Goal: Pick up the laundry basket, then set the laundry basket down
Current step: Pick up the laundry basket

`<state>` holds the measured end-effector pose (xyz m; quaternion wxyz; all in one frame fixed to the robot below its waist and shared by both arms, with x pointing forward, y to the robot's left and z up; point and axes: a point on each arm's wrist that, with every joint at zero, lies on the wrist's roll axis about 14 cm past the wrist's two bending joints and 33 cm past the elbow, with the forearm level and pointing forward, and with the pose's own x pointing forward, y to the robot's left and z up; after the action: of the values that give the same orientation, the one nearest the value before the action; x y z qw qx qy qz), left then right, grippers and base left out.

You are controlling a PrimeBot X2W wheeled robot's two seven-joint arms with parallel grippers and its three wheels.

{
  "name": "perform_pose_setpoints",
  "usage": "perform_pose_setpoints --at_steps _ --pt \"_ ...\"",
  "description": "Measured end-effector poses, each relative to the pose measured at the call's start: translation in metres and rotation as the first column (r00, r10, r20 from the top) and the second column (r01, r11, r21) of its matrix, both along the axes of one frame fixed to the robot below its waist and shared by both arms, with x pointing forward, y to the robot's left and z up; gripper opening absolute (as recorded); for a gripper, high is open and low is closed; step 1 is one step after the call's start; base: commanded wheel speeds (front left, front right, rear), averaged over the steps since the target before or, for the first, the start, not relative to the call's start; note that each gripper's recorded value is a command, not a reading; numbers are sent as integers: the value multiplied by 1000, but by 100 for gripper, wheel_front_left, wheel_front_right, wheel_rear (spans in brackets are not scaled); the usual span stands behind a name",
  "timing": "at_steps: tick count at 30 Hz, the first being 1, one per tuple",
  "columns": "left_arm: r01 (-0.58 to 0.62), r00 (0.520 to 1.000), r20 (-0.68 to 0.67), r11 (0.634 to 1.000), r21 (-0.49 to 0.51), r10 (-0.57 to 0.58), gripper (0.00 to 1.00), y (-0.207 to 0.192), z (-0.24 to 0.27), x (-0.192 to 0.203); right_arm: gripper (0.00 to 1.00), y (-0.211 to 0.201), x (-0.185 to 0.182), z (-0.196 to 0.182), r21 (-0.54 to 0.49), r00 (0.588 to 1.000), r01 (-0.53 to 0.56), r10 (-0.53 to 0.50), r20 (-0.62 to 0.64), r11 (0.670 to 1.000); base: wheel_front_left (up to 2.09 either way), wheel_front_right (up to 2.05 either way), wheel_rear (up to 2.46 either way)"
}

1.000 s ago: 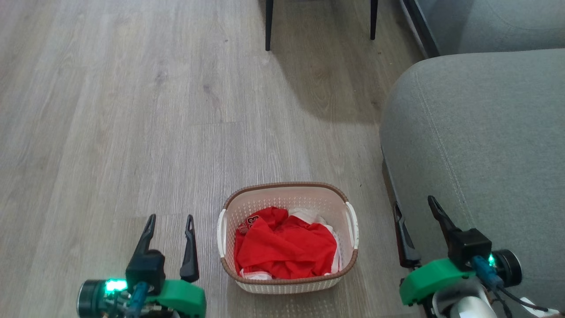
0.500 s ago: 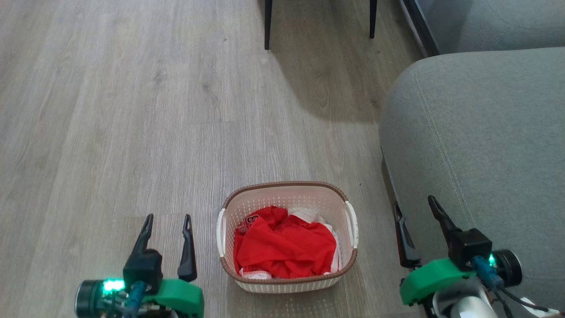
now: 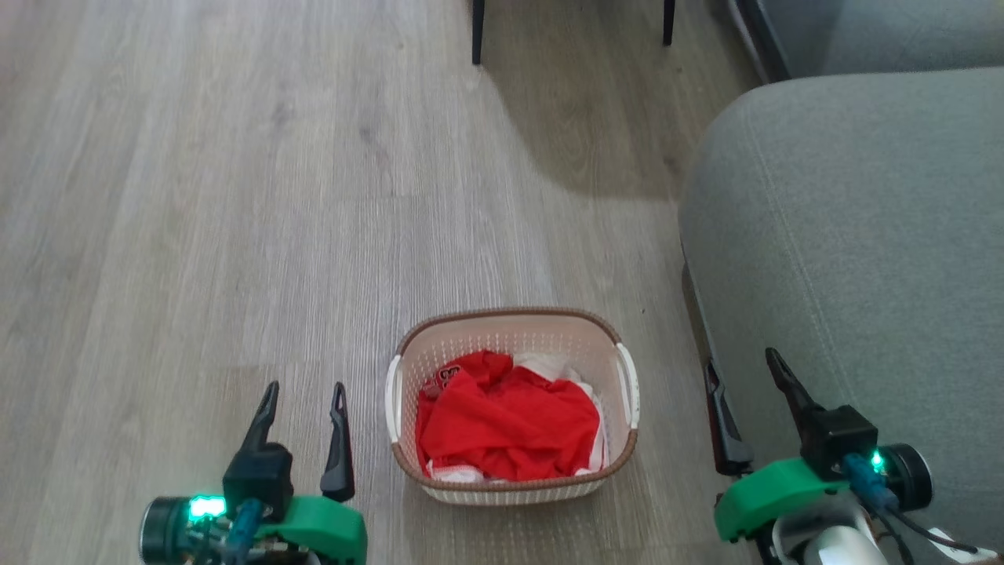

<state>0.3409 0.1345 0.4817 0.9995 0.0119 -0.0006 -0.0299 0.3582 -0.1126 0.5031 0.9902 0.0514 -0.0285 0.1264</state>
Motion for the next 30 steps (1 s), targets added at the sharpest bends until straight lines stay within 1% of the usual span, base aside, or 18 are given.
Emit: perform_pose_setpoints --at_steps 4,8,12,13,22,30 --pt "13 998 -54 1000 -3 -13 100 -2 -17 3 100 -3 6 -14 -9 999 8 -8 -41 1000 0 0 0" --pt "17 997 -79 1000 -13 -18 100 -2 -24 16 100 -3 19 -22 -14 998 8 -9 -65 1000 0 0 0" --pt "18 995 -93 999 -30 -21 100 -2 -31 45 100 -4 48 -28 -24 997 10 -11 -75 1000 0 0 0" --pt "24 993 -111 999 -37 -28 100 -3 -38 58 100 -5 64 -34 -28 996 12 -14 -89 1000 0 0 0" --pt "41 974 -221 998 -55 -52 100 -10 -91 115 100 -8 121 -90 -57 979 10 -21 -201 998 0 0 0" --pt "68 927 -363 994 -87 -95 100 -22 -160 146 100 -8 156 -160 -55 942 8 -26 -335 998 0 0 0"
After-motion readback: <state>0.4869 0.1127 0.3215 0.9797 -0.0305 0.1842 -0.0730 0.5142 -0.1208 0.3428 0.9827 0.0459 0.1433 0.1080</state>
